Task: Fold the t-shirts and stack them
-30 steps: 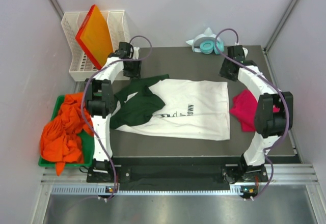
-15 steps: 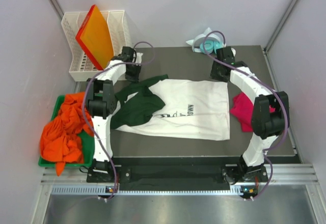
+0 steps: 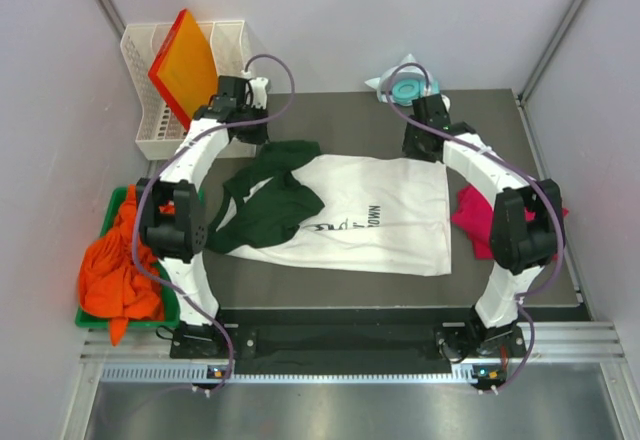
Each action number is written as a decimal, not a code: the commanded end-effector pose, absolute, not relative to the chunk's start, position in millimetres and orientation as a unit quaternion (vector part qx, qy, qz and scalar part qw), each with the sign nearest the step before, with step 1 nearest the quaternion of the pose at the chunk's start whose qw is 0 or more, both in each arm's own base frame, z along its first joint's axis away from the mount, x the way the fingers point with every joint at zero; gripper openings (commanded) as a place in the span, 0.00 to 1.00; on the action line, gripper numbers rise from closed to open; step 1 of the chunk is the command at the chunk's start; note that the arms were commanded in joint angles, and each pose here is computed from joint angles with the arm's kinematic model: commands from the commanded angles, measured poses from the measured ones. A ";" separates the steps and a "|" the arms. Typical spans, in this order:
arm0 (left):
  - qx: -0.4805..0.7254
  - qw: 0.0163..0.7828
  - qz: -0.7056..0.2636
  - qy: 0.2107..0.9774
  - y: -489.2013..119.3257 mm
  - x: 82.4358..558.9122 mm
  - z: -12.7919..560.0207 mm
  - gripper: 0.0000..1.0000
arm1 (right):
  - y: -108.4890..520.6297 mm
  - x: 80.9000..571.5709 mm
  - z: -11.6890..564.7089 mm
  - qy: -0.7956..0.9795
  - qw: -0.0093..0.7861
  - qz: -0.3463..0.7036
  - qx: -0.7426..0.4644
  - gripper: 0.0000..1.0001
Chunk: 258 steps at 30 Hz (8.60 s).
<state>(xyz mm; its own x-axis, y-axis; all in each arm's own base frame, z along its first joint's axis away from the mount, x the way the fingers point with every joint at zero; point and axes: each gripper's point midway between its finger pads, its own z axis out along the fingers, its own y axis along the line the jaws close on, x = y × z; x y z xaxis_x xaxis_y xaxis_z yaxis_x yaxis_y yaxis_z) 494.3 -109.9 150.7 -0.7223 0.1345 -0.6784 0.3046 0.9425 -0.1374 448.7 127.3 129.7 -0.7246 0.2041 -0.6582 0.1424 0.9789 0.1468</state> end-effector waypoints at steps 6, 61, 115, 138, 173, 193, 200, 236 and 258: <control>0.166 0.300 -0.170 0.924 -124.9 415.7 152.7 0.00 | 132.4 445.6 125.9 0.924 0.369 0.048 0.090 0.43; 0.235 0.213 -0.190 0.929 -160.3 390.3 129.2 0.64 | 135.9 408.5 123.0 0.925 0.372 0.034 0.065 0.43; 0.166 0.369 -0.061 0.912 -126.1 404.5 182.0 0.00 | 152.2 389.1 94.9 0.934 0.348 0.055 0.060 0.43; 0.296 0.011 -0.198 0.934 -140.6 269.5 92.6 0.00 | 171.6 392.0 90.2 0.936 0.341 0.067 0.049 0.43; 0.292 0.221 -0.124 0.922 -204.1 418.2 94.1 0.71 | 160.5 388.6 83.6 0.941 0.335 0.029 0.029 0.43; 0.307 0.263 -0.096 0.910 -217.4 431.7 106.6 0.00 | 163.7 395.0 73.7 0.944 0.324 0.039 0.040 0.43; 0.272 0.357 -0.068 0.891 -200.1 443.6 177.6 0.00 | 168.2 396.1 73.9 0.943 0.325 0.049 0.041 0.43; 0.132 0.599 0.076 0.786 -105.1 531.3 341.4 0.00 | 167.6 387.1 76.5 0.941 0.332 0.059 0.041 0.43; 0.200 0.523 0.042 0.828 -152.9 494.9 260.9 0.00 | 142.8 509.7 98.0 0.923 0.374 0.028 0.079 0.44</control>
<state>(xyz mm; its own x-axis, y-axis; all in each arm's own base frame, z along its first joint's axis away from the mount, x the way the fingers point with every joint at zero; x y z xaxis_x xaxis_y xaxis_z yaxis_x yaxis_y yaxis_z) 493.0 -156.1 235.8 -0.4264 0.4012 -0.8107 0.3157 0.9059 0.2823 491.2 135.0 97.1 -0.7041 0.1990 -0.6816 0.1512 0.9799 0.1299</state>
